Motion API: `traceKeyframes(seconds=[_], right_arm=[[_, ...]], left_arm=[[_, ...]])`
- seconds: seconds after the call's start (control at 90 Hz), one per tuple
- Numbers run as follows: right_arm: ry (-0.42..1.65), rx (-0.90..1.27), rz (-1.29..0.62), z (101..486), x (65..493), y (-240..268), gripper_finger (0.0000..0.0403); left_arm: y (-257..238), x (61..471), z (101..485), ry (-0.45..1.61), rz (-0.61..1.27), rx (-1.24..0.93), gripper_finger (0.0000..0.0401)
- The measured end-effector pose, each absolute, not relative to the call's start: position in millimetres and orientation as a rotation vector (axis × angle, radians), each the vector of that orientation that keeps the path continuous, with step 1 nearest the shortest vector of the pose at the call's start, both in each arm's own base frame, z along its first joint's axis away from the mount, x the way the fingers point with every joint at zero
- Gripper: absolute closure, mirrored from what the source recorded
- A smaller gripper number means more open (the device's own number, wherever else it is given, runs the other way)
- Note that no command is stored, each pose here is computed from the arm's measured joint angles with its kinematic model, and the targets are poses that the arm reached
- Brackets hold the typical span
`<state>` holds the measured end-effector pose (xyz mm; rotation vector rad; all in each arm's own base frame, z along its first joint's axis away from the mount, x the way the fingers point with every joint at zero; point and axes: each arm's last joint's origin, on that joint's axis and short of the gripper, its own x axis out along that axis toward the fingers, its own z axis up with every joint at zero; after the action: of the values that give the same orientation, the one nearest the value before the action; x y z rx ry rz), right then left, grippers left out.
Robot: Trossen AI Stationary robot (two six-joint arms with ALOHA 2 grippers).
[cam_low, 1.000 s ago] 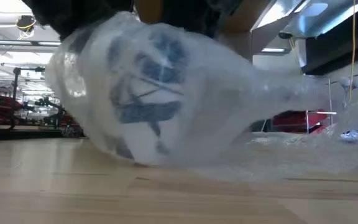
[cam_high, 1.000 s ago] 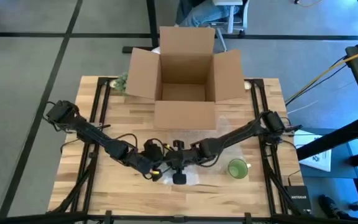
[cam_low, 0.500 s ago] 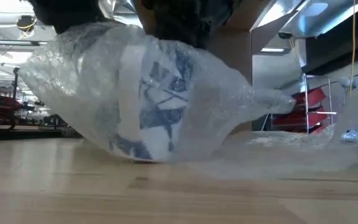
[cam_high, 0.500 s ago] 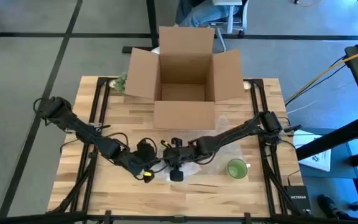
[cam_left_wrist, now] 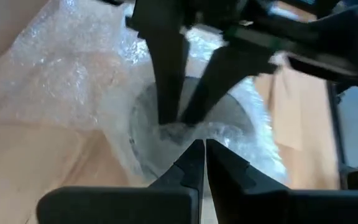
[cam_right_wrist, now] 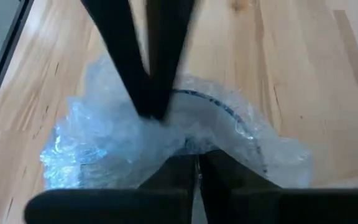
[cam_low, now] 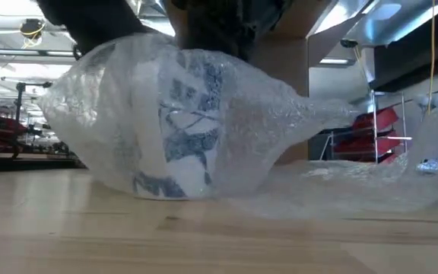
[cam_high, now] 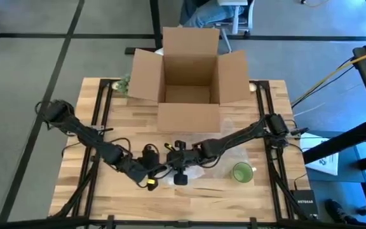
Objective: Wrap mug
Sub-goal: Wrap the white mug with bubble wrap
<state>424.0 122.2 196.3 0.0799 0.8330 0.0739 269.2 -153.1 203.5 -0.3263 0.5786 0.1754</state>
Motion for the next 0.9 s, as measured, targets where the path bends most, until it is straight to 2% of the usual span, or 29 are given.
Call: traceKeyframes(seconds=[0.211, 0.678, 0.9], right_arm=[[0.85, 0.079, 0.082, 199.4, 421.0, 121.9, 0.0402], [0.852, 0.093, 0.113, 262.5, 385.3, 112.6, 0.0402], [0.924, 0.102, 0.106, 283.3, 361.0, 105.9, 0.0402]], left_arm=[[-151.5, 279.2, 187.1, 0.601, 0.225, -0.345, 0.0401], [-152.2, 278.9, 187.1, 0.581, 0.232, -0.323, 0.0401], [-151.9, 278.9, 186.7, 0.582, 0.235, -0.327, 0.0401]])
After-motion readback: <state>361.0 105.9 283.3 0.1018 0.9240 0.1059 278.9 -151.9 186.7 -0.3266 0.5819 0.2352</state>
